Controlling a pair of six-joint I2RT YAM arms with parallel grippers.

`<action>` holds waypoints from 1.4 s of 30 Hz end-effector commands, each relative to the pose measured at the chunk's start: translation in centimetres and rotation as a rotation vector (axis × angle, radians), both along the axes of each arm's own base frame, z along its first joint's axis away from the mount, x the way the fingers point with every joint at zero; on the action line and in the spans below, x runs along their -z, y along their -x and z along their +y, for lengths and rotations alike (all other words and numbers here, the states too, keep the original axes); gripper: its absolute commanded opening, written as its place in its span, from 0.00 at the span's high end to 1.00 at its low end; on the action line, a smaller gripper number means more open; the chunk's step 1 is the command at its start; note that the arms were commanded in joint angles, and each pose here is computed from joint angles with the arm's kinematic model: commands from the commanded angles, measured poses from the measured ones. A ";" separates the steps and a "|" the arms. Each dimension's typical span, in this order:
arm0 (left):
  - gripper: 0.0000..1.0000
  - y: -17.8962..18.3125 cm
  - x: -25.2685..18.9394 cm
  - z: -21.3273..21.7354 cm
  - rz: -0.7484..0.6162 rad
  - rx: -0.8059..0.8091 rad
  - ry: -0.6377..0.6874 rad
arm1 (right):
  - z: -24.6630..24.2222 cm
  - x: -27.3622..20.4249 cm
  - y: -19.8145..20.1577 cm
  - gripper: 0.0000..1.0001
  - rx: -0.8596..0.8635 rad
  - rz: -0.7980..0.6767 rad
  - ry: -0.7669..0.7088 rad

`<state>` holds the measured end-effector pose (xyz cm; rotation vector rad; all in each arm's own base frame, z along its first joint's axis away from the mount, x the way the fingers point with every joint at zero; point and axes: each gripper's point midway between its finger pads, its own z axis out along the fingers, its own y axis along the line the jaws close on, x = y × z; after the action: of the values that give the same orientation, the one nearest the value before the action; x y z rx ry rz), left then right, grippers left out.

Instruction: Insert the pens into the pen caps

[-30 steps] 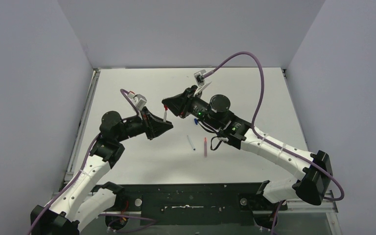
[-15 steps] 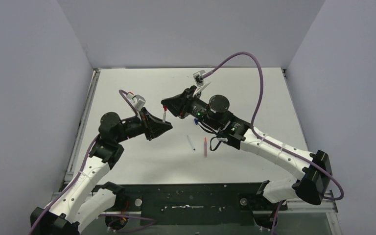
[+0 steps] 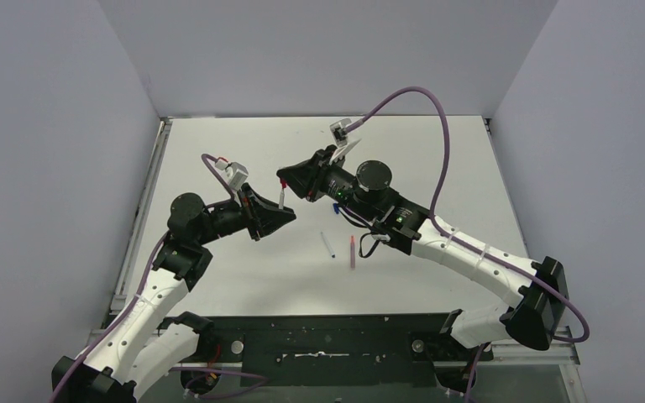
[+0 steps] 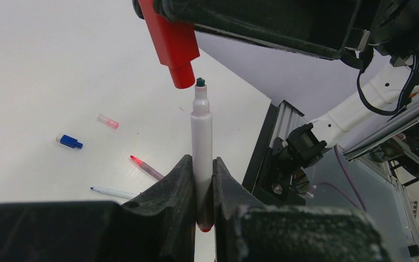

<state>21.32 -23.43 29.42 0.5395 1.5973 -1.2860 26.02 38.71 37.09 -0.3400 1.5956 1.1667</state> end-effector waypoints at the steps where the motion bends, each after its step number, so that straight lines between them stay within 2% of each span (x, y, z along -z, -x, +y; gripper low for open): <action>1: 1.00 0.3 -2.0 0.0 -0.087 0.011 0.031 | 0.1 -2.8 -0.1 1.00 0.009 -0.059 -0.049; 42: 1.00 0.2 -1.4 -0.2 -0.075 0.028 0.030 | -0.5 -5.0 -0.2 1.00 0.014 -0.102 -0.121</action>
<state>21.33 -23.55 29.86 0.5521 1.5715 -1.2905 26.17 38.68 37.88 -0.3322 1.5622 1.1743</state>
